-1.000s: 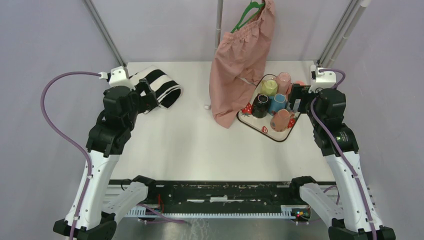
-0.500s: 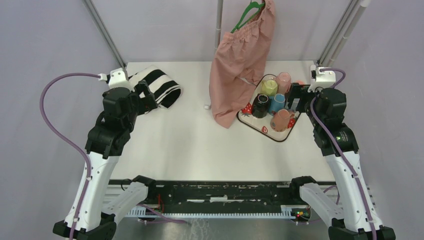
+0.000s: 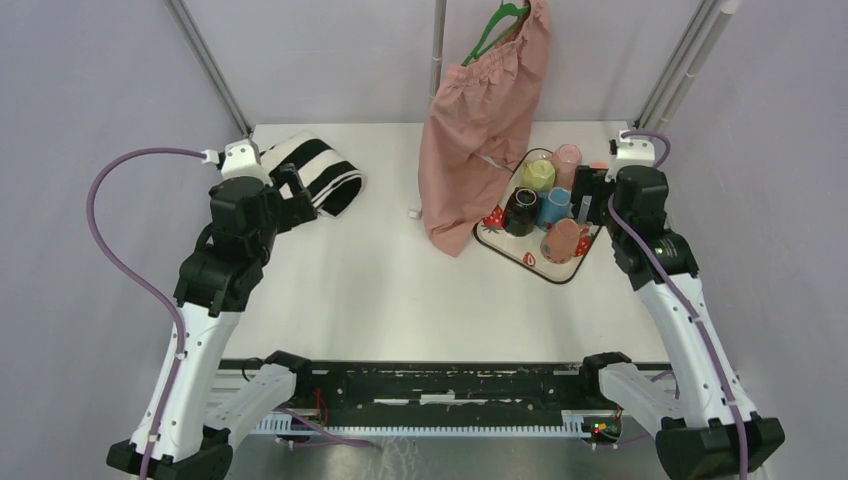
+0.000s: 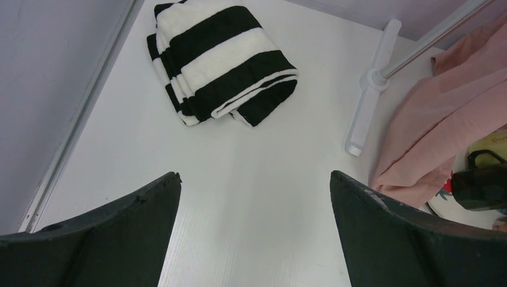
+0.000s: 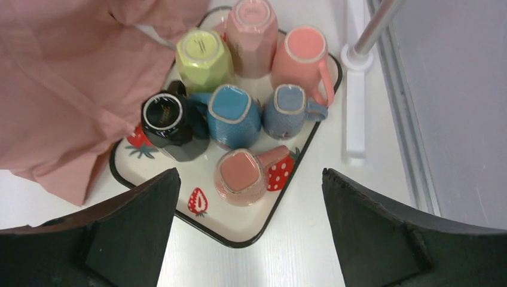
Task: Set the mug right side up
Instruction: Move the tray to the center of the board.
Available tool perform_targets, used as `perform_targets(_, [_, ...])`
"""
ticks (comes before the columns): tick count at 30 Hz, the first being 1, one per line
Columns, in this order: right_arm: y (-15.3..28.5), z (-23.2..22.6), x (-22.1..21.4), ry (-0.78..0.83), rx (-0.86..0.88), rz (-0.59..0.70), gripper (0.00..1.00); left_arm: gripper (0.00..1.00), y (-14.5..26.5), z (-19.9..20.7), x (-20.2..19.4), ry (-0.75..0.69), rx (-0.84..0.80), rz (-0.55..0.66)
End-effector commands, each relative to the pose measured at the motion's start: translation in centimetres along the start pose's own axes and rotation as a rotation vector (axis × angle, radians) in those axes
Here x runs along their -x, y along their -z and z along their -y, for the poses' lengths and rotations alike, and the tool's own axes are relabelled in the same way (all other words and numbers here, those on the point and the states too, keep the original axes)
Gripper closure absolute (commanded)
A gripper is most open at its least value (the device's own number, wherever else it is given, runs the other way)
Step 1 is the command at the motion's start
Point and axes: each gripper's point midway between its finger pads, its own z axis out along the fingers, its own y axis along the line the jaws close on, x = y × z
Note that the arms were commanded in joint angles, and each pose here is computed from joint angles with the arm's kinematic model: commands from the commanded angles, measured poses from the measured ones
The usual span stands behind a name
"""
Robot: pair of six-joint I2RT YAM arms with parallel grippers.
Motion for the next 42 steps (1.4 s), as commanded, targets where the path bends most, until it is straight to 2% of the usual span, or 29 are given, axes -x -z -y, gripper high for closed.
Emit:
perform_targets(1, [-1.8,-0.3,-3.0,0.048,0.004,-0.141,0.05,0.0,-0.3,0.7,-0.5,0.025,-0.039,-0.006])
perform_targets(6, [-3.8,-3.5,-4.9,0.133,0.186,-0.264,0.08,0.0,-0.7,1.6,-2.2,0.012,-0.086,-0.06])
perform_targets(11, [-5.2,-2.5,-5.6,0.124,0.107,-0.275,0.07,0.0,-1.0,2.0,-3.2,-0.002,-0.113,-0.098])
perform_targets(17, [-6.4,-0.3,-8.3,0.105,-0.022,-0.358,0.05,0.0,-1.2,2.7,-4.3,-0.011,-0.147,-0.137])
perform_targets(23, [-5.9,-4.2,-10.0,0.061,0.222,-0.389,0.05,0.0,-1.7,3.0,-5.4,-0.02,-0.162,-0.175])
perform_targets(31, [-4.0,-3.3,-11.1,0.105,0.215,-0.414,0.07,0.0,-1.9,3.1,-5.6,-0.025,-0.163,-0.183])
perform_targets(34, [-2.9,-6.1,-11.5,0.122,0.398,-0.417,0.12,0.0,-1.9,3.2,-5.7,-0.026,-0.167,-0.187])
perform_targets(37, [-1.8,-8.7,-12.2,0.189,0.489,-0.423,0.14,0.0,-1.9,3.3,-5.7,-0.025,-0.169,-0.19])
perform_targets(42, [-1.9,-11.6,-14.0,0.328,0.486,-0.431,0.14,0.0,-2.0,3.4,-5.9,-0.023,-0.173,-0.199])
